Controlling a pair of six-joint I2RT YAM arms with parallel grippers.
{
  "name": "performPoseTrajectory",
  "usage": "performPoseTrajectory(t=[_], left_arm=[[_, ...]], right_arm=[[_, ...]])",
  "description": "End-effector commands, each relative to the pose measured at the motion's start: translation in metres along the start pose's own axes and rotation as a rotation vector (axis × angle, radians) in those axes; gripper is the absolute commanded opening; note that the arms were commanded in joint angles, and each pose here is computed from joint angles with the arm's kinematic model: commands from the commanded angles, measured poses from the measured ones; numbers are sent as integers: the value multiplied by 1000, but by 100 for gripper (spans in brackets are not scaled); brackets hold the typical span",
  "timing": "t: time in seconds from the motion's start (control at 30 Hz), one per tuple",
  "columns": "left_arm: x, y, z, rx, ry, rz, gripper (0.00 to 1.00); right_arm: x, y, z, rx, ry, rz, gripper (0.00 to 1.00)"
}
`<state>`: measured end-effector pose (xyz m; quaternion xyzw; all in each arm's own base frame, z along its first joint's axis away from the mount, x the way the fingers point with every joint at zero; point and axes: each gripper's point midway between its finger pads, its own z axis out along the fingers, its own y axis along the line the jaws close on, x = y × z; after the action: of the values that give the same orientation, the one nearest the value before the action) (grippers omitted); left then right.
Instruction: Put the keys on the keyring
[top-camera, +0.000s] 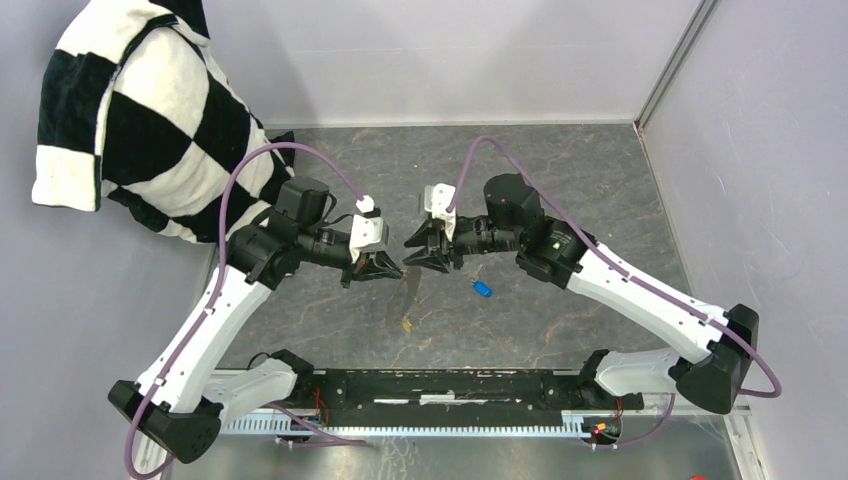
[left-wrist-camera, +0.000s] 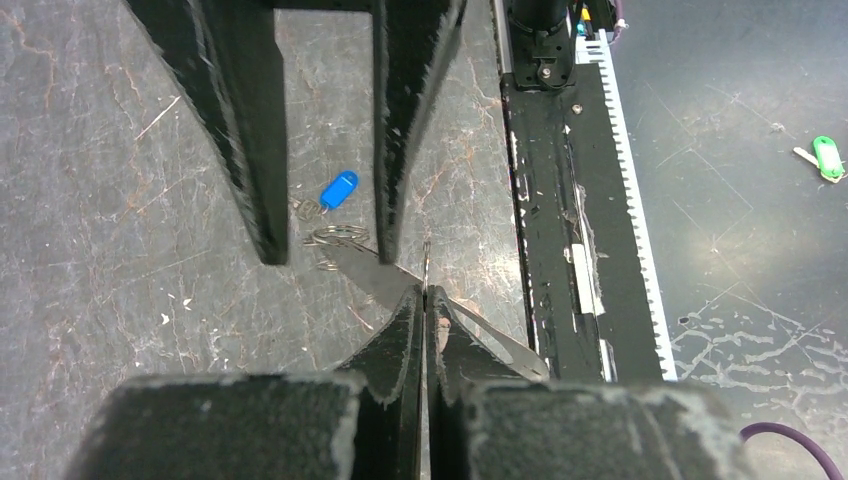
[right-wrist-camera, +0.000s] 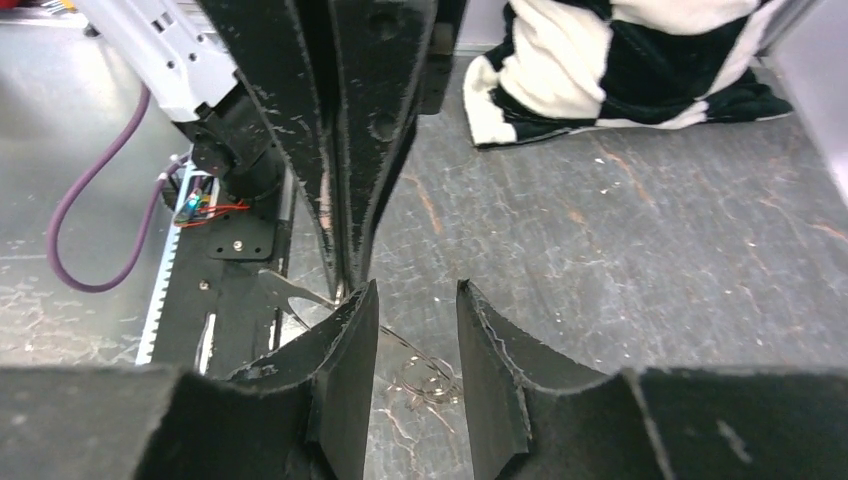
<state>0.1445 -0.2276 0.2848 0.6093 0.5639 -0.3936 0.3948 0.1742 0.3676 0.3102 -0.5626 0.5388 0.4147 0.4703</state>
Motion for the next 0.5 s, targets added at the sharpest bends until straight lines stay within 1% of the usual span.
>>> performPoseTrajectory(t=[0.0, 0.23, 0.47], left_arm=[[-15, 2, -4, -13, -32, 94, 2], [-15, 3, -4, -20, -29, 102, 2], [-17, 9, -4, -43, -36, 103, 2]], right_arm=[[-27, -17, -20, 85, -14, -59, 41], [-34, 15, -16, -89, -87, 5, 40], [-35, 26, -10, -161, -113, 50, 37]])
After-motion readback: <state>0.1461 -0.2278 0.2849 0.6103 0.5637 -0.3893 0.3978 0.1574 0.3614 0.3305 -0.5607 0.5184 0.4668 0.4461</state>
